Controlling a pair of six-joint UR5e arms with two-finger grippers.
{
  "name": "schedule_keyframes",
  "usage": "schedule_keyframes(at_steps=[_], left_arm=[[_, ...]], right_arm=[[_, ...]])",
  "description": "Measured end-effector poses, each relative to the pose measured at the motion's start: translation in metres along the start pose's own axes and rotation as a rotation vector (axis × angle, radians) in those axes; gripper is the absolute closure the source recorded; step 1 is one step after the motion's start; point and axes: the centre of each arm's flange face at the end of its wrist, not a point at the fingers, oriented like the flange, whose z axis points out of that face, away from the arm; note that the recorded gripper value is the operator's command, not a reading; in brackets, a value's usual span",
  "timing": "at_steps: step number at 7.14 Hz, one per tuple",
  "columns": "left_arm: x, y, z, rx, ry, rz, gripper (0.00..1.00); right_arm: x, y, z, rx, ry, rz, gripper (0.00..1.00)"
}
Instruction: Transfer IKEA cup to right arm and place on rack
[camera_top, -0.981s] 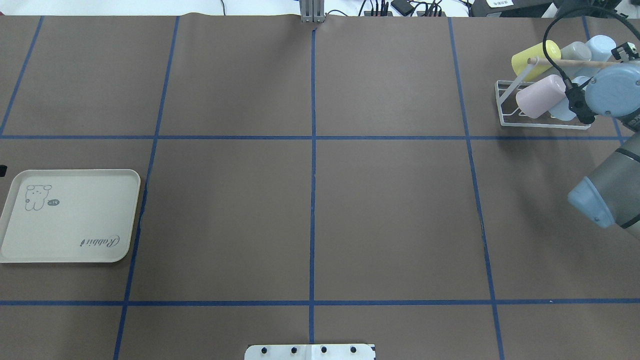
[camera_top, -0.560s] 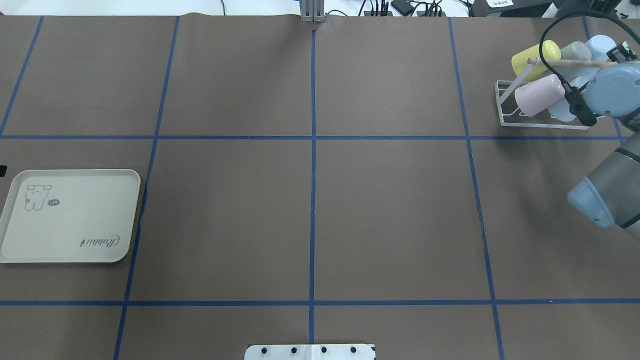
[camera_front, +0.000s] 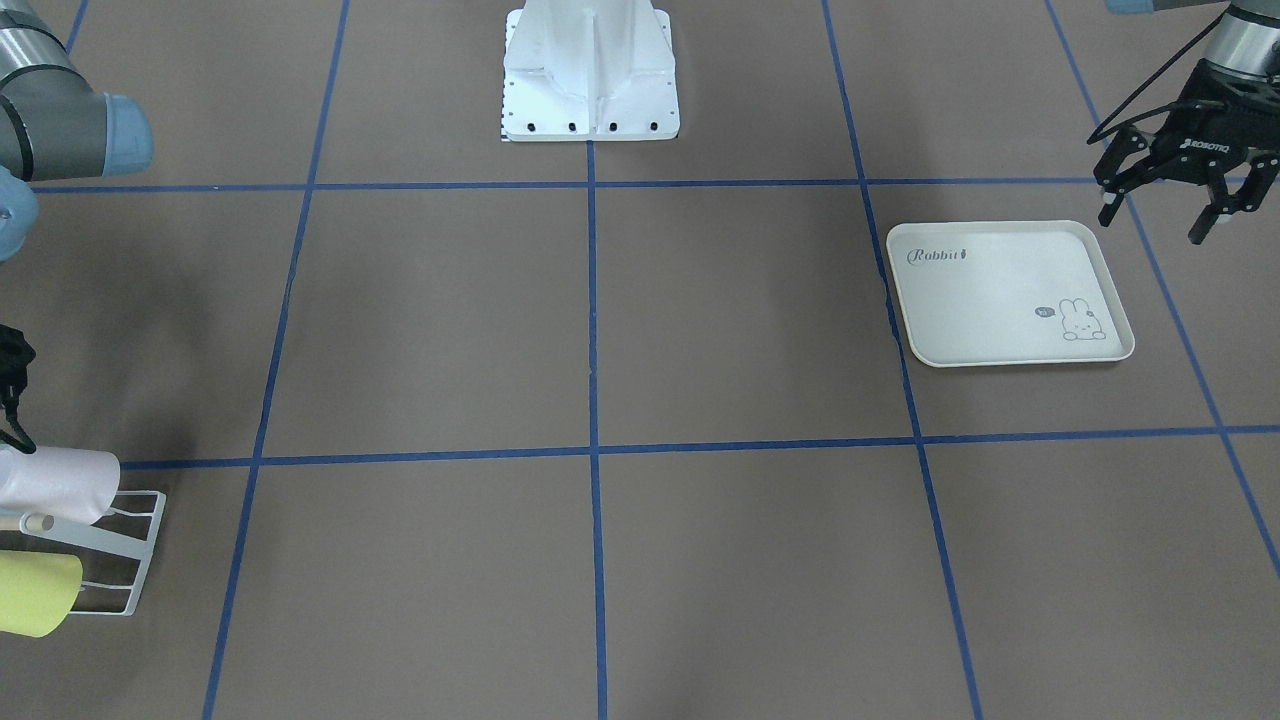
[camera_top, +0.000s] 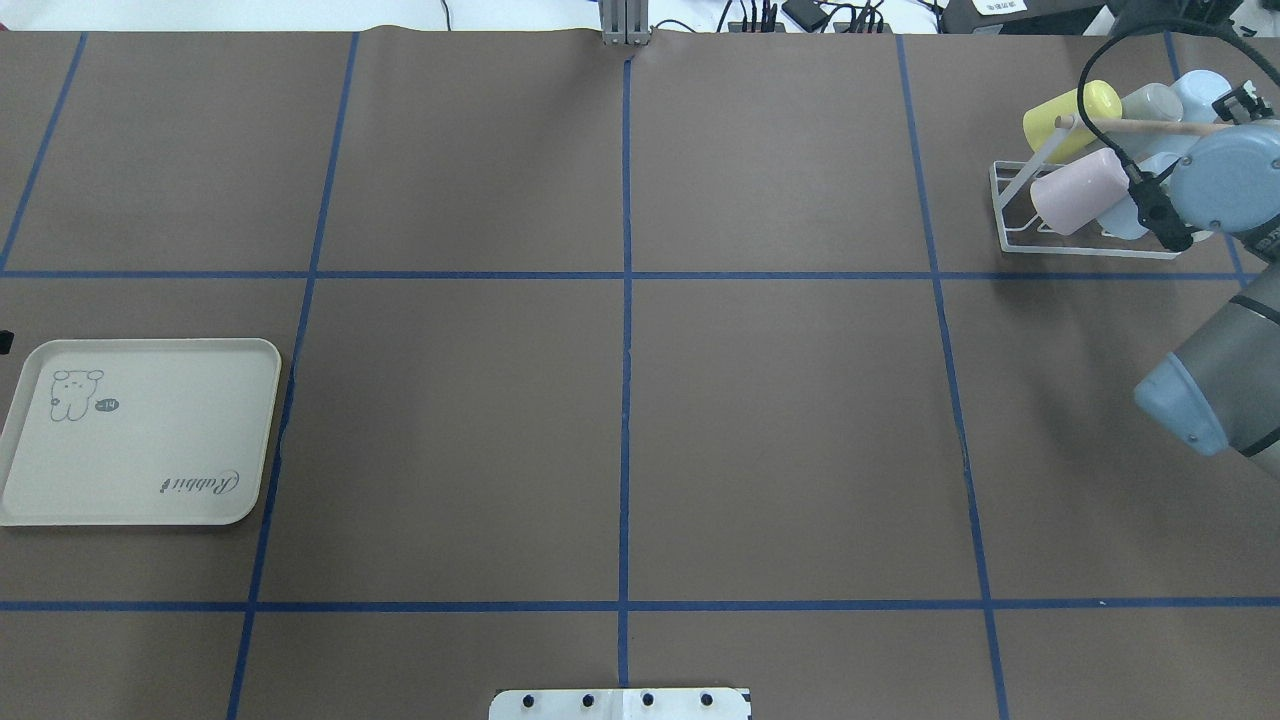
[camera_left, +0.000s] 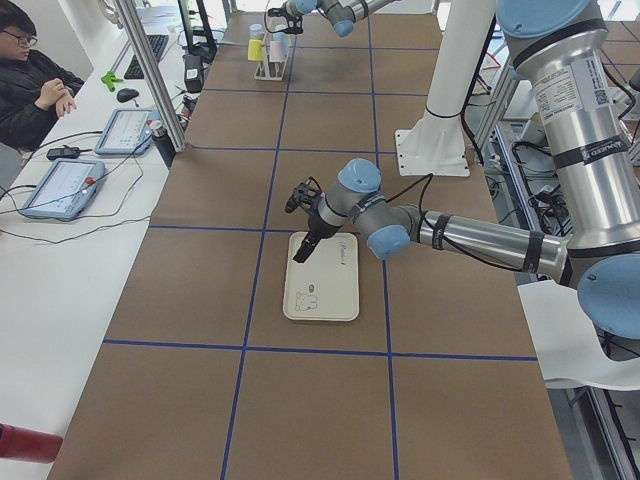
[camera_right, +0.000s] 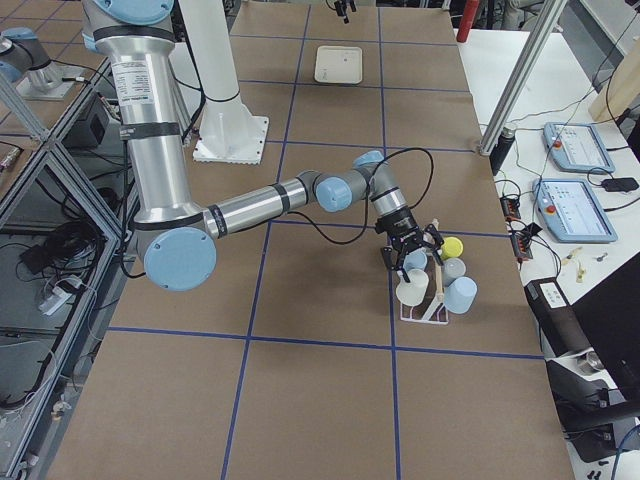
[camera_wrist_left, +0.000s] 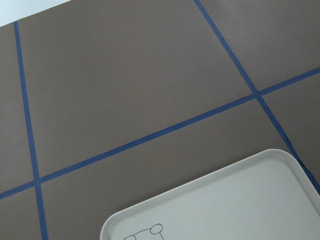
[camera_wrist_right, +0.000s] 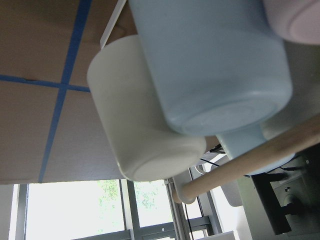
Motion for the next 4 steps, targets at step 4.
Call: schedule_keyframes(at_steps=[4], left_arm=[[0.002, -0.002, -0.002, 0.006, 0.004, -0.023, 0.0]], right_arm=[[-0.01, 0.095, 0.011, 0.248, -0.174, 0.591, 0.01]])
